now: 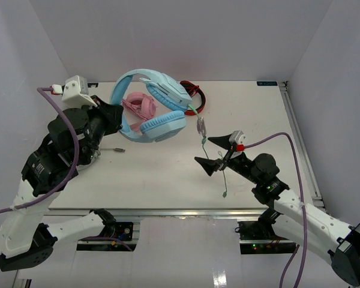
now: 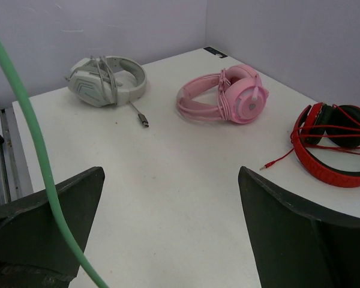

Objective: Wrap the headphones

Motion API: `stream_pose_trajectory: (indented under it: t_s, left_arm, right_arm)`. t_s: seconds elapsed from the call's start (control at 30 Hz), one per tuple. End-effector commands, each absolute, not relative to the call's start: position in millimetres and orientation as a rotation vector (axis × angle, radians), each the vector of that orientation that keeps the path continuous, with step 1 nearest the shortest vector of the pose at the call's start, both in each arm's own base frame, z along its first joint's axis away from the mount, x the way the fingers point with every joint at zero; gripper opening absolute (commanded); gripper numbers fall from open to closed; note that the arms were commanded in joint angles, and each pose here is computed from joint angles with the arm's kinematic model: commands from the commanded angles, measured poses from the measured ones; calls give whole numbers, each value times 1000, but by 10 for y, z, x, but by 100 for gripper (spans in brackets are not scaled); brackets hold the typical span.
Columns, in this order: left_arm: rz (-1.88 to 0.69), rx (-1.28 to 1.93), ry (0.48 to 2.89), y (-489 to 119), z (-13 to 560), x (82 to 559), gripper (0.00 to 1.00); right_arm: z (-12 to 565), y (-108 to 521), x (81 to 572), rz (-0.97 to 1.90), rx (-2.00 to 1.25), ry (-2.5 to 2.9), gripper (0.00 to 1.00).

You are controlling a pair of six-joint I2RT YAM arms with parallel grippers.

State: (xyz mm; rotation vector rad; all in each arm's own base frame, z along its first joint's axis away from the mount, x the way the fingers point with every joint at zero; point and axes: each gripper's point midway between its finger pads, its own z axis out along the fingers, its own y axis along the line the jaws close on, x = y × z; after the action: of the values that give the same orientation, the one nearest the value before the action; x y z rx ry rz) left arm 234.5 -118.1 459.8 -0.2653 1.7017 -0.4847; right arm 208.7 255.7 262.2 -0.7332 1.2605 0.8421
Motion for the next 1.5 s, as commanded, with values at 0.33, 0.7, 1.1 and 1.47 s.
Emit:
stream_pose_trajectory:
  t_s: [0.33, 0.7, 1.1, 1.47]
  left_arm:
    - [-576, -332, 1596, -1006, 4900, 2179, 0]
    - [-584, -341, 1556, -925, 5093, 2128, 0]
    - [-581, -432, 1427, -466, 5463, 1863, 0]
    - [-569, -448, 1400, -287, 5500, 1734, 0]
  right_arm:
    - [3206, 2618, 1879, 840, -850, 1014, 100]
    - [2877, 2845, 1900, 941, -910, 1077, 89]
    - [2278, 2763, 2477, 747, -767, 1402, 74]
    - [2397, 2705, 2890, 597, -643, 1447, 52]
